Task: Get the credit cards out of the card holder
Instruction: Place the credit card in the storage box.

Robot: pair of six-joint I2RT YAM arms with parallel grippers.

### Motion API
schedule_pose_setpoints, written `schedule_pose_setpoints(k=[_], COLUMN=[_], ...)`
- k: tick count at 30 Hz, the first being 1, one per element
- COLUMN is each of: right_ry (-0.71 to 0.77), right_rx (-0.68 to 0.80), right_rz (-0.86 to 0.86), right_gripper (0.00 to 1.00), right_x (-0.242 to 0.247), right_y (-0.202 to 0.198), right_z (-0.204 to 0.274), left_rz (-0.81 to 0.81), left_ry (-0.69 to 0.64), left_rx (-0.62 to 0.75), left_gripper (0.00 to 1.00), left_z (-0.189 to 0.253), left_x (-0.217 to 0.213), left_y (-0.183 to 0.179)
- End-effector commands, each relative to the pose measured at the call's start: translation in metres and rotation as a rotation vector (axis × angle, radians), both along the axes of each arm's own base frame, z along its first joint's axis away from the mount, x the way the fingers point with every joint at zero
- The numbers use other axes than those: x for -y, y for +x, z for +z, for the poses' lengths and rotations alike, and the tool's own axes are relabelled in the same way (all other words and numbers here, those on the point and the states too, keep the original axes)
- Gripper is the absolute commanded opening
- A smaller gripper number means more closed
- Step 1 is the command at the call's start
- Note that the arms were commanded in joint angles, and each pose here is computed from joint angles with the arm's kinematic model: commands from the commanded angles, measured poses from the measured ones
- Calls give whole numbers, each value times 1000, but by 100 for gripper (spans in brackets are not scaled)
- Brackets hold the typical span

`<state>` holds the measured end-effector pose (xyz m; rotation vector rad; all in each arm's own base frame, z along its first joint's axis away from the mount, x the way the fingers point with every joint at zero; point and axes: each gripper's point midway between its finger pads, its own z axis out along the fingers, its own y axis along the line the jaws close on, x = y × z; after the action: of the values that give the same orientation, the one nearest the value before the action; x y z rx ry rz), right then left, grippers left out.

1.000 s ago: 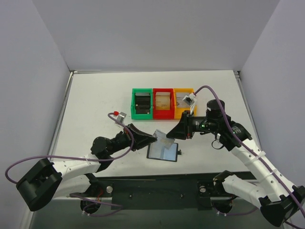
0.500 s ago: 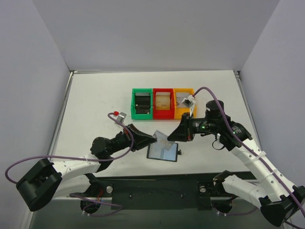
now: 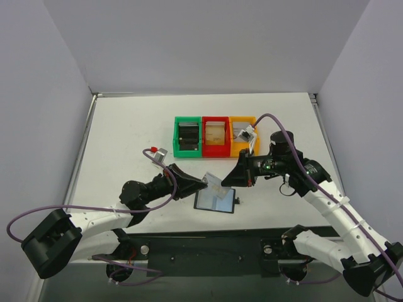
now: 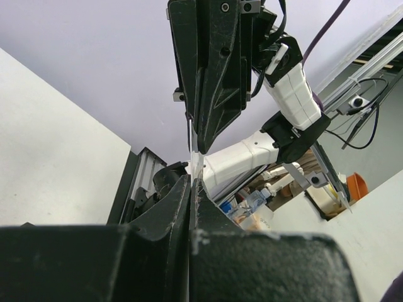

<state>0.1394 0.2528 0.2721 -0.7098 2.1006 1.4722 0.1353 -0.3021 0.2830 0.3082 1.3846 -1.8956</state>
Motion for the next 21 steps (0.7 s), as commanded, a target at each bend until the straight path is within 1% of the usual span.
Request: schedule_pose_setpoints(k=[1,2,4,5,6,9,10,11,12,13,14,15,16,17,19,21], right_ry=[7,0,-24,-42,-57,-109,-129,-155,-197,-246,-321,-353,-436,-470,-618,-702], right_rx=[32,41,55,56,72,87,106,108,131,137,164,192,213,251,314,353], right_rz=[30,31,22,26,10,0,-23,-31,-77,-93,-167,-197,-283,-300,-378,-405], right_gripper=[0,0,0,0,0,0,0,0,0,0,0,0,0,0,0,0], right_x=[0,1,3,5,6,11,12,15,19,24,31,36,47,51,65,67], right_y=[-1,-1,1,0,5,10,18,20,33,38,58,67,86,94,124,141], right_z=[10,11,12,9,12,10,11,8,9,2,-1,0,-9,-9,-23,-28], left_rz=[3,7,22,39,55,127,149,182,238,267,316,347,397,417,439,431], left_ry=[-85,-85,-63,-57,-51,-25,-22,-5,-4,15,22,42,85,74,85,84], left_rx=[88,94,77,90,86,87,89,72,68,50,54,42,11,25,17,10], left_gripper=[10,36,58,77,81,82,81,82,82,82,82,83,83,83,83,83], left_z=[33,36,35,37,37,38,39,35,36,31,30,27,16,20,15,13], left_x=[-7,-8,-8,-12,-14,-30,-34,-42,-50,-57,-63,-68,-72,-77,-80,-80], left_y=[-6,-6,-4,-4,-2,3,5,10,19,20,26,27,35,34,35,34])
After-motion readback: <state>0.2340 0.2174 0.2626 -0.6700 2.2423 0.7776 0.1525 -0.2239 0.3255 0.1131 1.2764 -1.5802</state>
